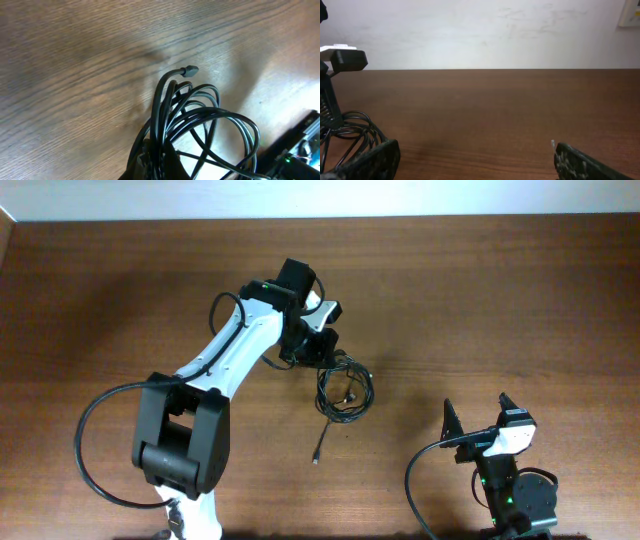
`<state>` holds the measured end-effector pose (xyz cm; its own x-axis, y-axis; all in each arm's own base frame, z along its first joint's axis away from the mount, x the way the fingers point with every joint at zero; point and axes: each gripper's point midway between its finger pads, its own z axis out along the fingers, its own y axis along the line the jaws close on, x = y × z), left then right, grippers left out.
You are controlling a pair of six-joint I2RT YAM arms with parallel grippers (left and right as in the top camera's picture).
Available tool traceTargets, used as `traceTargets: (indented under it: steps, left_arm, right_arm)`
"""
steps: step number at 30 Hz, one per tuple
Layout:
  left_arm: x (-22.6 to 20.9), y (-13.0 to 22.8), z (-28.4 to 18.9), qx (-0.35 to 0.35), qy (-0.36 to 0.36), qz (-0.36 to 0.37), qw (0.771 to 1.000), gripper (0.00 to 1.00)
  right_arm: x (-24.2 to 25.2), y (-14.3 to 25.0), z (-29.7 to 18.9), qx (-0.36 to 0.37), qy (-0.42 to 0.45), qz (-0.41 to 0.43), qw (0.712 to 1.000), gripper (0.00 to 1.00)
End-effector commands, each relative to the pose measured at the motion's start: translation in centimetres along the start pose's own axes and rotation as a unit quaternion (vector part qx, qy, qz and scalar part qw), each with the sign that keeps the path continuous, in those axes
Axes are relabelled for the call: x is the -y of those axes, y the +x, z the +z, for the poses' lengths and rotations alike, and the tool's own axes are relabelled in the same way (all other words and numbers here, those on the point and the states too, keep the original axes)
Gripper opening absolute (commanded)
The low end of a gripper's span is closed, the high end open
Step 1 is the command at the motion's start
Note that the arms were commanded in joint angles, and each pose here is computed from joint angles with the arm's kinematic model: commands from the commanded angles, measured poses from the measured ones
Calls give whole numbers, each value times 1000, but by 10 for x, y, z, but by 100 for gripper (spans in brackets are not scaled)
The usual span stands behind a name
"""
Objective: Untangle cables
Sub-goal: 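Lift the grasped cable bundle upward with the left gripper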
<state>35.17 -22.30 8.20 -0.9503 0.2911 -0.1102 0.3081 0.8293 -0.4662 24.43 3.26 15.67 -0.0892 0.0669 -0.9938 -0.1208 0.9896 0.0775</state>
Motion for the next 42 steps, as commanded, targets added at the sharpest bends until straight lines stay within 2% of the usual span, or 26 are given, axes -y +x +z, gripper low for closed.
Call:
traceTargets:
  steps: [1,42]
  left_arm:
    - [-5,0,-6,7,-21,8,1000,0]
    - [-6,6,-6,-4,-21,2,1000,3]
  right_arm:
    - [2,3,0,-5,5,2,1000,98]
    - [2,3,0,-5,5,2,1000,98]
